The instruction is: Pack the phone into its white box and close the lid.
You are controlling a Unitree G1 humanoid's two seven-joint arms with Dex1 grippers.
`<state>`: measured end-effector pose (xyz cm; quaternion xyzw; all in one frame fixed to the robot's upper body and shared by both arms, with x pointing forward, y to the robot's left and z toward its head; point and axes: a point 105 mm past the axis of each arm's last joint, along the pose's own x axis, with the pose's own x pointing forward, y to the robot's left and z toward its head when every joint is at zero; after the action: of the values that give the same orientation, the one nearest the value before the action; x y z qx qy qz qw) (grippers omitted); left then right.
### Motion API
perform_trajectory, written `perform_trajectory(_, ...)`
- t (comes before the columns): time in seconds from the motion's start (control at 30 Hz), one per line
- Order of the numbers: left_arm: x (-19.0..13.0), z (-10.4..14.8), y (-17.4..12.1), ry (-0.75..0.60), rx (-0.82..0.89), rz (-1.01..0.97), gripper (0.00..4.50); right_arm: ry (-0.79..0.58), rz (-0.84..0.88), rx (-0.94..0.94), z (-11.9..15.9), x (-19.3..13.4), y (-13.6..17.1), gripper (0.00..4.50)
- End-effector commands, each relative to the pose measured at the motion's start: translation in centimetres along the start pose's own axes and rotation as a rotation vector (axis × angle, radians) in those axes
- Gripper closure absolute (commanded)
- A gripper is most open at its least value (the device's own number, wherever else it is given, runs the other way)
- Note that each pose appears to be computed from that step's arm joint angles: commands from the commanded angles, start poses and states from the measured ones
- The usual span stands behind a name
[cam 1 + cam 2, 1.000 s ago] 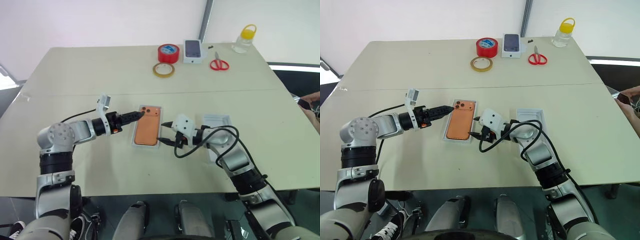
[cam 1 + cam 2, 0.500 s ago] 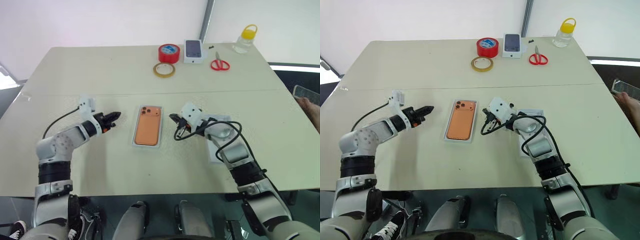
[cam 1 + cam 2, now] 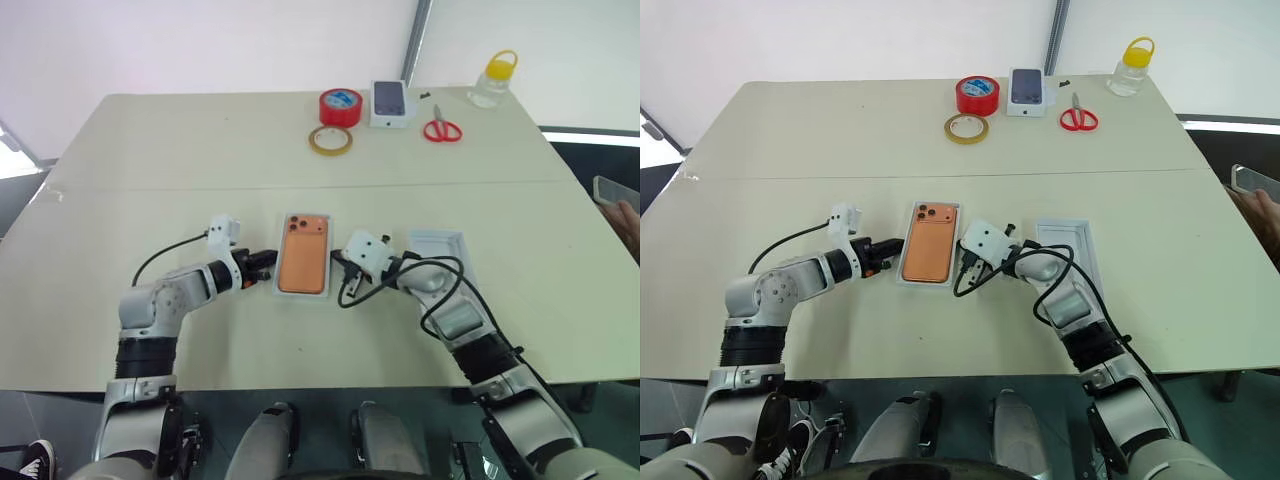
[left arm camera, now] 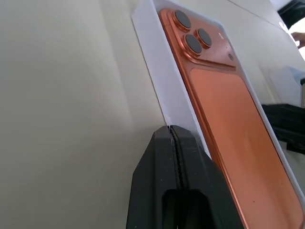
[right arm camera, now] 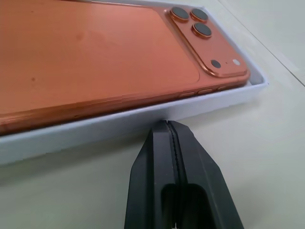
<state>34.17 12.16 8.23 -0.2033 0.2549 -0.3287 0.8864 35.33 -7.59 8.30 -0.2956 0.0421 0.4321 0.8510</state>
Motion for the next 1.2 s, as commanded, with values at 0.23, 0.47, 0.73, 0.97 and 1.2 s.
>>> perform_trajectory(0.23,3.2,-1.6,-6.6,0.086,-0.006,-0.25,4.47,0.028,0.02,0.032,-0.2,-4.4,0.5,4.5)
perform_trajectory(0.47,5.7,-1.7,-9.1,0.126,0.011,-0.355,4.47,0.106,-0.008,0.068,-1.5,-7.6,0.3,4.5)
perform_trajectory(0.73,7.5,-2.4,-10.9,0.189,0.077,-0.449,4.47,0.186,-0.074,0.069,-3.4,-10.6,-1.4,4.5)
perform_trajectory(0.97,8.7,-3.8,-12.7,0.223,0.095,-0.51,4.47,0.229,-0.098,0.066,-4.5,-12.1,-2.0,4.5)
perform_trajectory(1.2,9.6,-4.2,-13.3,0.221,0.122,-0.511,4.47,0.267,-0.132,0.049,-5.6,-13.3,-2.8,4.5)
